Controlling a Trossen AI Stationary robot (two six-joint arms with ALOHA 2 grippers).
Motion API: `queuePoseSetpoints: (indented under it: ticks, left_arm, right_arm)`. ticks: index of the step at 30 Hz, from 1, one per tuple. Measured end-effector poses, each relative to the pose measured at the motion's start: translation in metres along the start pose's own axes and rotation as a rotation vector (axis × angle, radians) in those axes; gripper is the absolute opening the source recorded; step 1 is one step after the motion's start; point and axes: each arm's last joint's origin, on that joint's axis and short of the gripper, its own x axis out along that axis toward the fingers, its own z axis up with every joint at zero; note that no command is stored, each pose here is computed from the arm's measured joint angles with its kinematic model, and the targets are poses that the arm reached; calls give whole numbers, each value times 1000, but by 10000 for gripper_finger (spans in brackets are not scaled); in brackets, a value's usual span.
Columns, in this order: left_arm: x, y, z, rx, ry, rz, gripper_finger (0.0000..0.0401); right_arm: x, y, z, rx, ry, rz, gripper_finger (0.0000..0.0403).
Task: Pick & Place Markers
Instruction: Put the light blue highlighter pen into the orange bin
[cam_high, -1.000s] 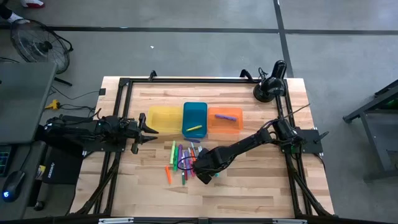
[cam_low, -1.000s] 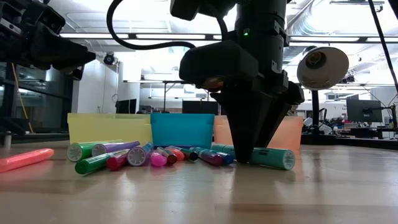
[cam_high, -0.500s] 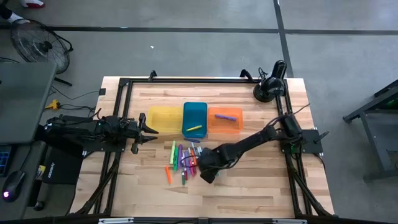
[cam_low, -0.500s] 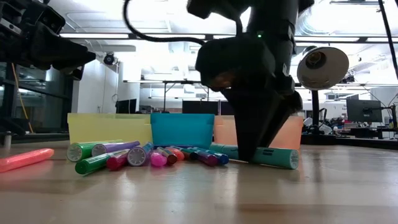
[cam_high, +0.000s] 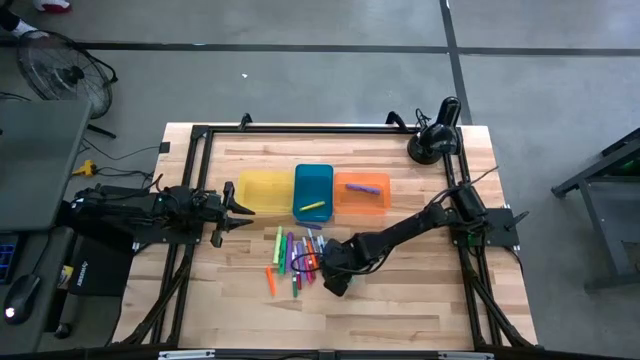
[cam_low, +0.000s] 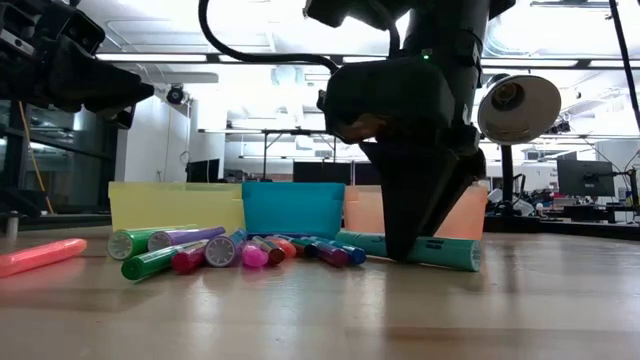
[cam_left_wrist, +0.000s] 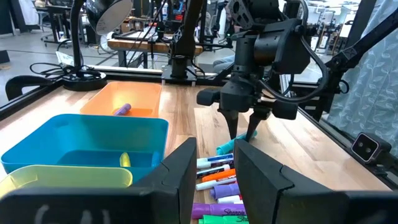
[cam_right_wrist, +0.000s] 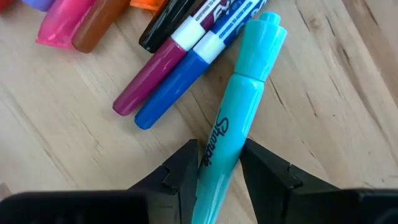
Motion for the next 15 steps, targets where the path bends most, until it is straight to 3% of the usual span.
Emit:
queuePoseSetpoints:
  ticks: [15]
  left_arm:
    - [0,0,0,0,0,0,104]
  right_arm:
    - [2,12,-3,-83,17,-61,113]
